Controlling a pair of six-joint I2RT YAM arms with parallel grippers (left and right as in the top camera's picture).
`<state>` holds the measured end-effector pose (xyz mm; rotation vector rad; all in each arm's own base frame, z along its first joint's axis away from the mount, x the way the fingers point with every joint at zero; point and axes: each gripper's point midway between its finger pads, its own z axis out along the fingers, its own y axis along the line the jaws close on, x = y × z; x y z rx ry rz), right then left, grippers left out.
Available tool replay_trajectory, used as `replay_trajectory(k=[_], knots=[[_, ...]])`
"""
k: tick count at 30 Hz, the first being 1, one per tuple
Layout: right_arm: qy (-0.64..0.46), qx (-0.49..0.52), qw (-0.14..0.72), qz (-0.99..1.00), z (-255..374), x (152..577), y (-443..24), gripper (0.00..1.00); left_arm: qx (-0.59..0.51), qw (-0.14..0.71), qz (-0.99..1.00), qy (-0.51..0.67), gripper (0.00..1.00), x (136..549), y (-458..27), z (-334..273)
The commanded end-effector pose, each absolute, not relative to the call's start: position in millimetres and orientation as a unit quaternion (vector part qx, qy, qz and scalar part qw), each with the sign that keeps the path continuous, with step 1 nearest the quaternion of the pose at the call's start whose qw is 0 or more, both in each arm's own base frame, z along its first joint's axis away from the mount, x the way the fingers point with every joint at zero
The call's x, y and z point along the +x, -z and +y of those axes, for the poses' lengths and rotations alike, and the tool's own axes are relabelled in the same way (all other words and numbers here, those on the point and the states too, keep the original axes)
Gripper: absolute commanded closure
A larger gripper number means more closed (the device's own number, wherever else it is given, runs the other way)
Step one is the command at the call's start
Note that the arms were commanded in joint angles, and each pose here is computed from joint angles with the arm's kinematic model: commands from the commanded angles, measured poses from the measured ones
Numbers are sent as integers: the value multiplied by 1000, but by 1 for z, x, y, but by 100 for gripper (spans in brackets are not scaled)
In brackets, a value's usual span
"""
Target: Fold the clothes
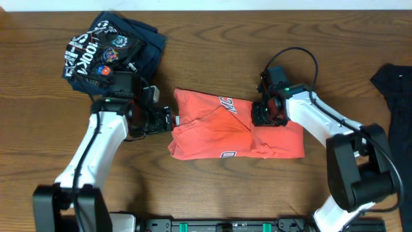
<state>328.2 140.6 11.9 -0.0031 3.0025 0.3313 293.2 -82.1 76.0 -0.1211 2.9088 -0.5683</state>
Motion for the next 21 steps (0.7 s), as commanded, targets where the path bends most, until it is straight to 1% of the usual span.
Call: replay_trajectory(k=[1,5,11,14,16,21], knots=[[-127,-13,86,988,142,321,-49,63,-41,64,971,225,14,292,-59,-93],[-128,-15,90,988,138,308,-72,61,-41,60,971,227,9,304,-39,-94],[-89,-8,53,995,123,290,-64,62,-10,56,957,284,9,319,-10,-114],[-78,-7,46,996,118,285,-60,64,-13,41,954,296,12,319,4,-118],[-67,2,41,997,114,283,-58,65,-10,31,948,317,14,316,7,-126],[-43,24,46,998,104,279,-41,67,19,18,948,318,21,309,14,-146]])
